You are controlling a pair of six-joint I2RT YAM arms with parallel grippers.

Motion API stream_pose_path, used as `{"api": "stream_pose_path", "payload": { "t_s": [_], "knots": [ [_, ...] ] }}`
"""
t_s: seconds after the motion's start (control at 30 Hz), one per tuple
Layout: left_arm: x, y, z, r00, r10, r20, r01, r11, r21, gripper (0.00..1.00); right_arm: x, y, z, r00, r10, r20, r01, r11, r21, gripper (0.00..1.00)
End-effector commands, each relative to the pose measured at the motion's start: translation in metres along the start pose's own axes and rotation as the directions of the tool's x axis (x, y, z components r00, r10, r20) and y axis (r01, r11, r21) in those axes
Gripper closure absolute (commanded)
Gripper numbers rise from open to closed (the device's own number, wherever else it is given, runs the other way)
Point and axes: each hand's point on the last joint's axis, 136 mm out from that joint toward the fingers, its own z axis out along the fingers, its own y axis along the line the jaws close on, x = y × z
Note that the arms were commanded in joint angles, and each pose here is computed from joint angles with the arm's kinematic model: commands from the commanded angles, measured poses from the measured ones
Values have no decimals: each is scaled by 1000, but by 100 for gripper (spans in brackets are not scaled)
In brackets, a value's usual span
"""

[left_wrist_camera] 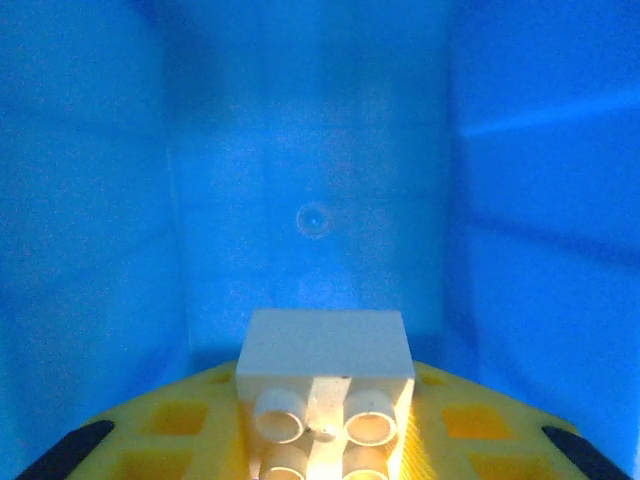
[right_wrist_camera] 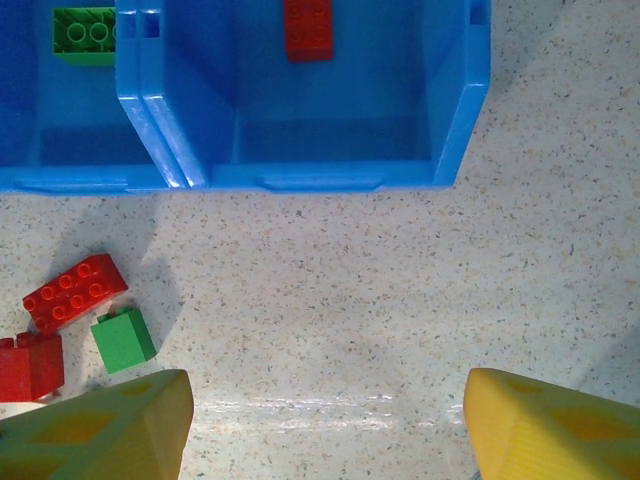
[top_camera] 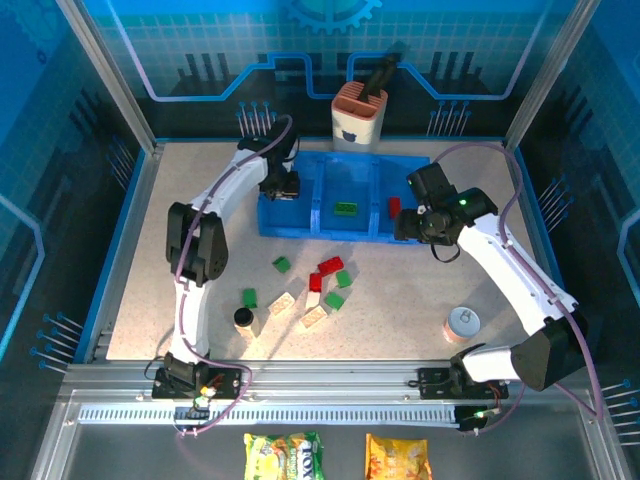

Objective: Sort the legos into containers by color
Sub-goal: Place the lego in the container.

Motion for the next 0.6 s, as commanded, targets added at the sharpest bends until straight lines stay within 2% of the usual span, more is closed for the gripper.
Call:
{"api": "stream_pose_path", "payload": {
  "t_s": [0.0, 0.3, 0.57],
  "knots": [
    [4, -6, 10, 997, 54, -55, -54, 998, 12, 67, -3, -4, -14, 1000, -1, 30, 1, 1000, 9, 27],
    [3, -12, 49, 992, 76, -101, -75, 997, 8, 66, -2, -4, -13, 1000, -1, 23, 1, 1000, 9, 27],
    [7, -1, 76, 989, 62, -133, -70, 996, -58, 66, -2, -3, -12, 1000, -1, 19, 1, 1000, 7, 27]
  ]
}}
